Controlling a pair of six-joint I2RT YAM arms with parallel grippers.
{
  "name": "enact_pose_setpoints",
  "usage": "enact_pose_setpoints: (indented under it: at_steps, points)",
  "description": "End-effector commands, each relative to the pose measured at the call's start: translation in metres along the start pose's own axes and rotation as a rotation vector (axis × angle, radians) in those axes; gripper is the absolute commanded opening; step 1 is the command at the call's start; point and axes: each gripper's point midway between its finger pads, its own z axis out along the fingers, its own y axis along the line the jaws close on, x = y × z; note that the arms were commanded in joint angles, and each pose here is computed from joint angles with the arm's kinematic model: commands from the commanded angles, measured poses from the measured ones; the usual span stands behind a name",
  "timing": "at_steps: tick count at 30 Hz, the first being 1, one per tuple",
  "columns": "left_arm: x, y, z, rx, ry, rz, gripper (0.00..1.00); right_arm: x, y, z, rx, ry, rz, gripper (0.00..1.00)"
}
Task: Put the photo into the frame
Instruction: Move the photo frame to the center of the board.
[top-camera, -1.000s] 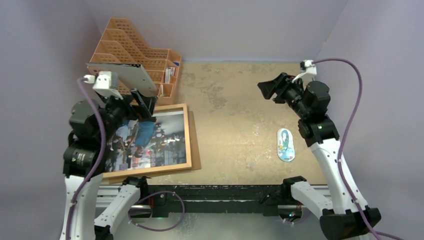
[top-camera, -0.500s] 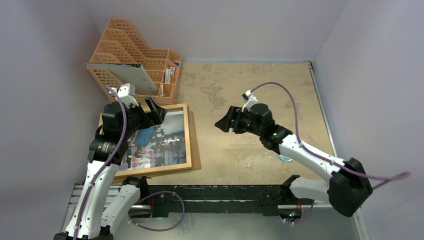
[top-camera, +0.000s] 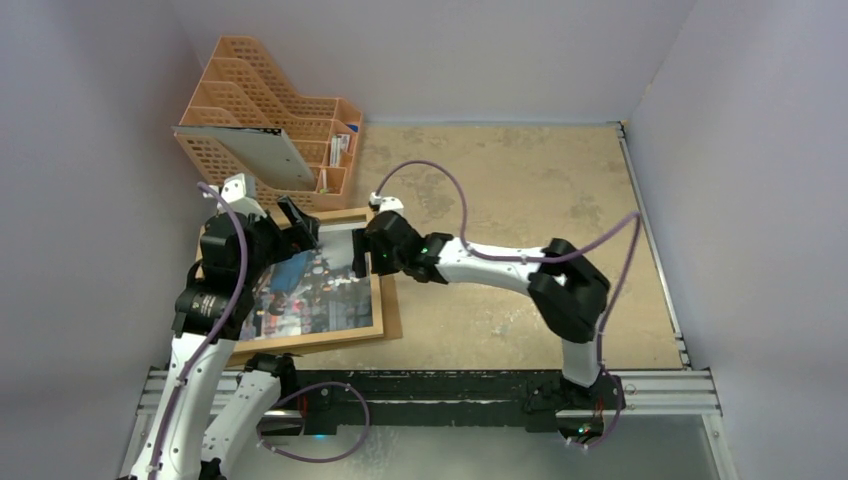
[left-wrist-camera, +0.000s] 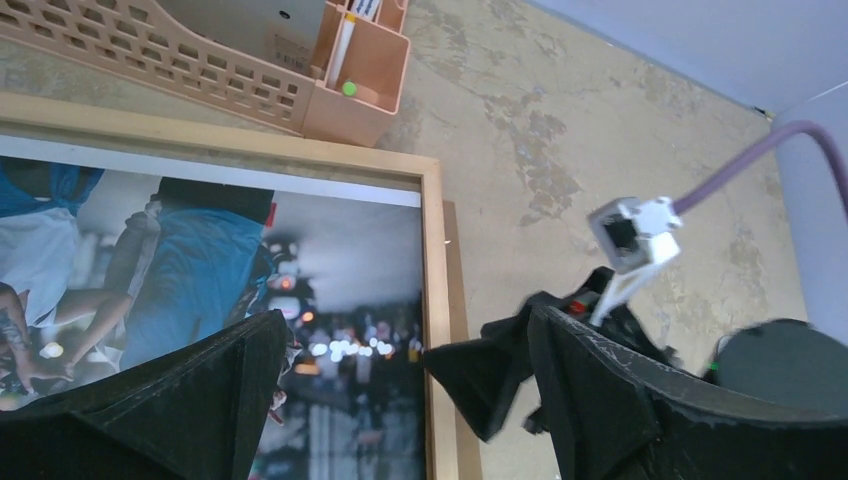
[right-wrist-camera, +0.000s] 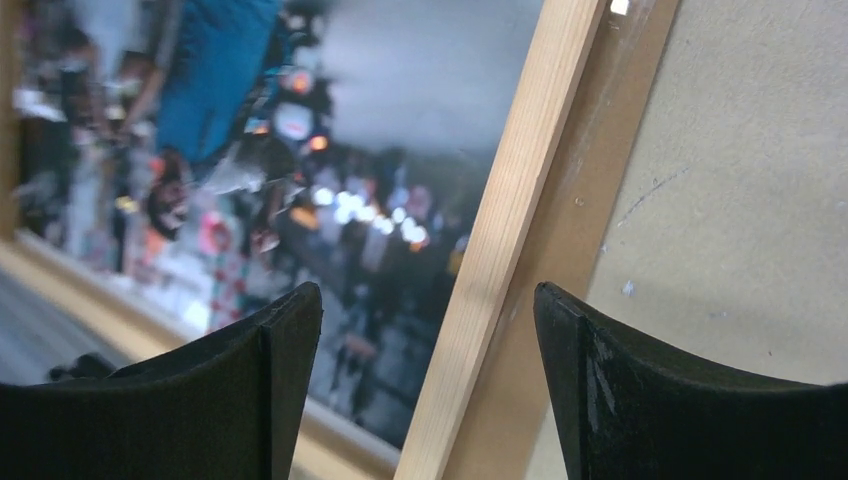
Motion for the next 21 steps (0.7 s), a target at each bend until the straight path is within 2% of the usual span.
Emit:
enact_pose_setpoints:
  at_steps: [1,4,8,15,21]
  points:
    - [0.005,0.010,0.004,-0.045,-0.002,-0.017,0.95,0.009,-0.032,0.019,0.237,0.051,-0.077,0.80]
    - [0.014,0.014,0.007,-0.052,0.016,-0.026,0.95,0.018,-0.034,0.029,0.246,0.083,-0.113,0.78]
    - [0.028,0.025,0.011,-0.091,0.042,-0.027,0.95,0.033,-0.037,0.039,0.261,0.148,-0.160,0.68]
    - [0.029,0.023,0.009,-0.080,0.046,-0.034,0.94,0.038,-0.038,0.038,0.281,0.171,-0.155,0.59]
    - [0.030,0.020,0.008,-0.062,0.054,-0.036,0.94,0.042,-0.040,0.033,0.297,0.187,-0.136,0.33]
